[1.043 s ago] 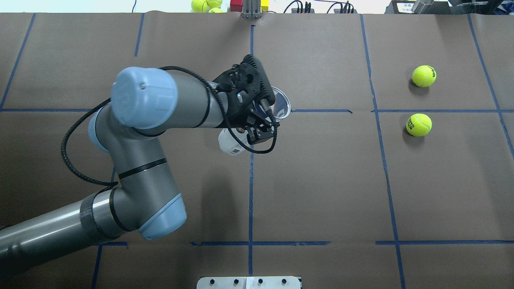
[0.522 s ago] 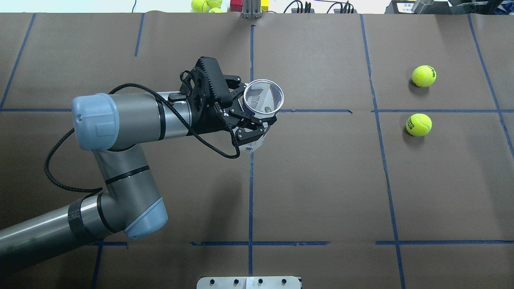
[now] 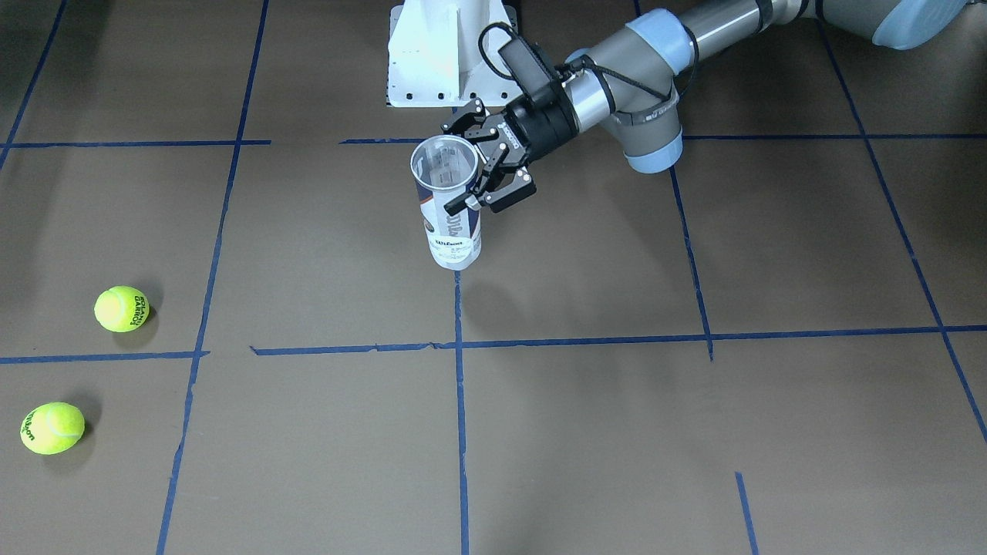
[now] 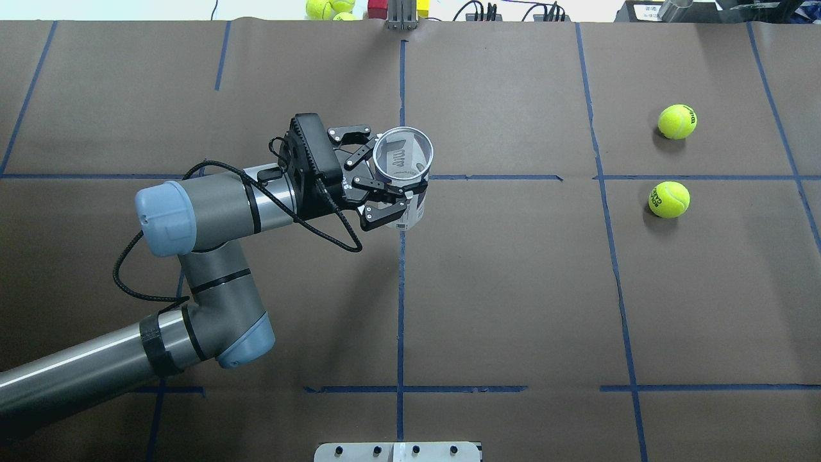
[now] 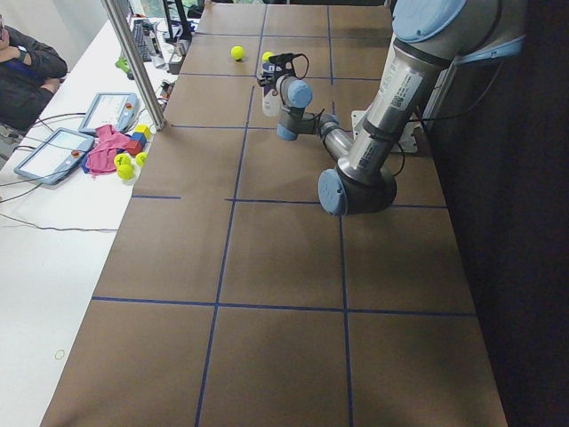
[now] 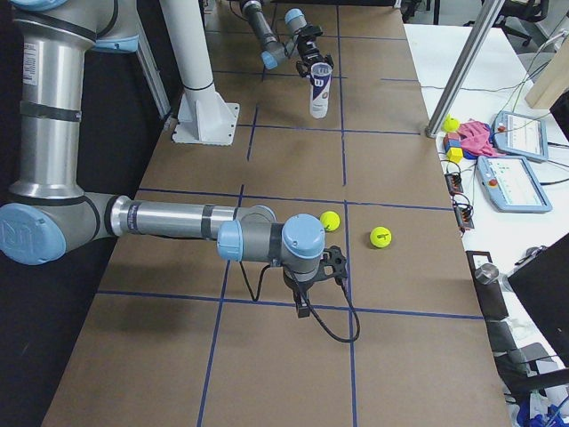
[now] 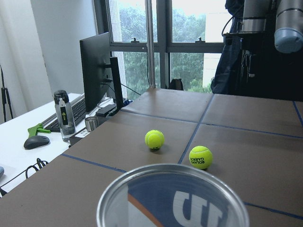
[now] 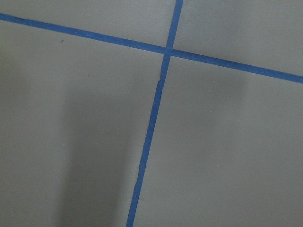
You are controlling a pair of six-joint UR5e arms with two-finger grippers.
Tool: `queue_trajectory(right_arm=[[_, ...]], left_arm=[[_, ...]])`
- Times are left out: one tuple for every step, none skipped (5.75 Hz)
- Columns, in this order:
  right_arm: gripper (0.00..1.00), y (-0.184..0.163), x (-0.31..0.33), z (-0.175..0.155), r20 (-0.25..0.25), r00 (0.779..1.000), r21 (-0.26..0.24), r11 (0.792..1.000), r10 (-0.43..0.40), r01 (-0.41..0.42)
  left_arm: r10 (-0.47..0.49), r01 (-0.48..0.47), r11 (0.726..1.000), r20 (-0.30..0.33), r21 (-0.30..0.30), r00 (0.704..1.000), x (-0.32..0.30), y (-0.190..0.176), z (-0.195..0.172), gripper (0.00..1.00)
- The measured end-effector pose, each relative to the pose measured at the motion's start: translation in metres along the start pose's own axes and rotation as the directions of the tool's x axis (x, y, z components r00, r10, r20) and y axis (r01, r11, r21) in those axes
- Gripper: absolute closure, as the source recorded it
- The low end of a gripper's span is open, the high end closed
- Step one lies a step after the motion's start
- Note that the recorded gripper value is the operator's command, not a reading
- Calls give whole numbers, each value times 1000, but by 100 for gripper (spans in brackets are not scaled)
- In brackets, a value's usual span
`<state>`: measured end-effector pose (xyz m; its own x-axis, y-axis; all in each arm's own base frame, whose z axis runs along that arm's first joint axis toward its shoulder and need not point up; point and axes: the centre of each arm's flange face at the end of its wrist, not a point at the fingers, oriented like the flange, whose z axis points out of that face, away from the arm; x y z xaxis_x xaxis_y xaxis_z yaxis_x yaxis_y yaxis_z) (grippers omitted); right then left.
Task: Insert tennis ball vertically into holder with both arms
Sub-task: 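Set the upright can down on the table with the left gripper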
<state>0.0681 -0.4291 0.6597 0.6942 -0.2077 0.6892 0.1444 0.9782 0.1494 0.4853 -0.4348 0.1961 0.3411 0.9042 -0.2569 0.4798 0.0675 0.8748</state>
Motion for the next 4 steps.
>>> queue_trajectory(right_arm=[[0, 0, 0, 0, 0, 1000, 0, 1000, 0, 0], [0, 0, 0, 0, 0, 1000, 0, 1000, 0, 0], [0, 0, 0, 0, 0, 1000, 0, 1000, 0, 0], [0, 0, 0, 0, 0, 1000, -1, 1000, -1, 1]], left_arm=[[0, 0, 1000, 15, 14, 1000, -8, 22, 1, 34], [-2, 1, 1000, 15, 21, 1000, -10, 39, 1, 33], [-4, 4, 1000, 12, 23, 1000, -11, 53, 2, 33], [-8, 7, 1000, 6, 17, 1000, -8, 63, 4, 33]])
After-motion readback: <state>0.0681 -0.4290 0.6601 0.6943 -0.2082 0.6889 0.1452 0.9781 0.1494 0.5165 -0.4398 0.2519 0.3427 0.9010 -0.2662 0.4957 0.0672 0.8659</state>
